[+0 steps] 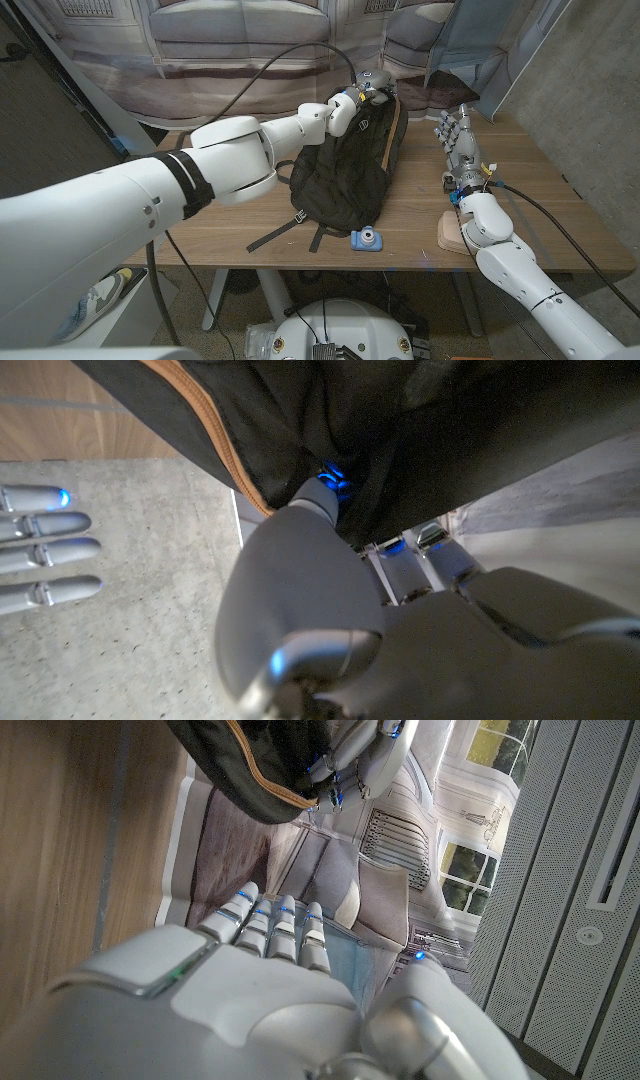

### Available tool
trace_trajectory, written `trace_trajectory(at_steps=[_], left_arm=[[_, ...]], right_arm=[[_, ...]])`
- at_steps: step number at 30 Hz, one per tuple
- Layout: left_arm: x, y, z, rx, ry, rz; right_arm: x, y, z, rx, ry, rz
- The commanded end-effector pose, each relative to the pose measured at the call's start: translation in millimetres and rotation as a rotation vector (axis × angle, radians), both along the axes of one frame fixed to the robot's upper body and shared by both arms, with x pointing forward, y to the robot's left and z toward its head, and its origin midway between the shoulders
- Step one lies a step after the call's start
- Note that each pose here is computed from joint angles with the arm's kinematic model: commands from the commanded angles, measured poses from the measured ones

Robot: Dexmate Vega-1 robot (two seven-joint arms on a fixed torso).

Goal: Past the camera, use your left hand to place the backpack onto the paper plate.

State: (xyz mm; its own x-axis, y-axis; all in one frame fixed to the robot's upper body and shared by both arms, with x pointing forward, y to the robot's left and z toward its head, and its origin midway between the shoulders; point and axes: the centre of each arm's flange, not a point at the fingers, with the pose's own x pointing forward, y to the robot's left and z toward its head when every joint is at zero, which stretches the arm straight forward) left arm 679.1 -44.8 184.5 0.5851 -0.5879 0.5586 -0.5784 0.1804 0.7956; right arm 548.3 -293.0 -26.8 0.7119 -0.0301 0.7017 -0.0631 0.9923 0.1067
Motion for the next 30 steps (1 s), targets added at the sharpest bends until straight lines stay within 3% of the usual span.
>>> trace_trajectory(at_steps=[1, 9, 13, 30], left_arm=[[17.5, 4.0, -14.5, 0.017, 0.139, 0.136], [26.9, 7.2, -17.7, 0.036, 0.283, 0.252], [29.6, 10.2, -20.4, 0.047, 0.314, 0.285], [34.4, 21.2, -21.7, 0.023, 0.323, 0.33]], right_arm=[[8.1, 1.4, -3.7, 0.008, 0.013, 0.003], [15.7, 2.8, -7.9, 0.017, 0.023, 0.008], [17.5, 2.7, -9.3, 0.02, 0.027, 0.007], [22.9, 3.7, -12.5, 0.021, 0.04, 0.012]])
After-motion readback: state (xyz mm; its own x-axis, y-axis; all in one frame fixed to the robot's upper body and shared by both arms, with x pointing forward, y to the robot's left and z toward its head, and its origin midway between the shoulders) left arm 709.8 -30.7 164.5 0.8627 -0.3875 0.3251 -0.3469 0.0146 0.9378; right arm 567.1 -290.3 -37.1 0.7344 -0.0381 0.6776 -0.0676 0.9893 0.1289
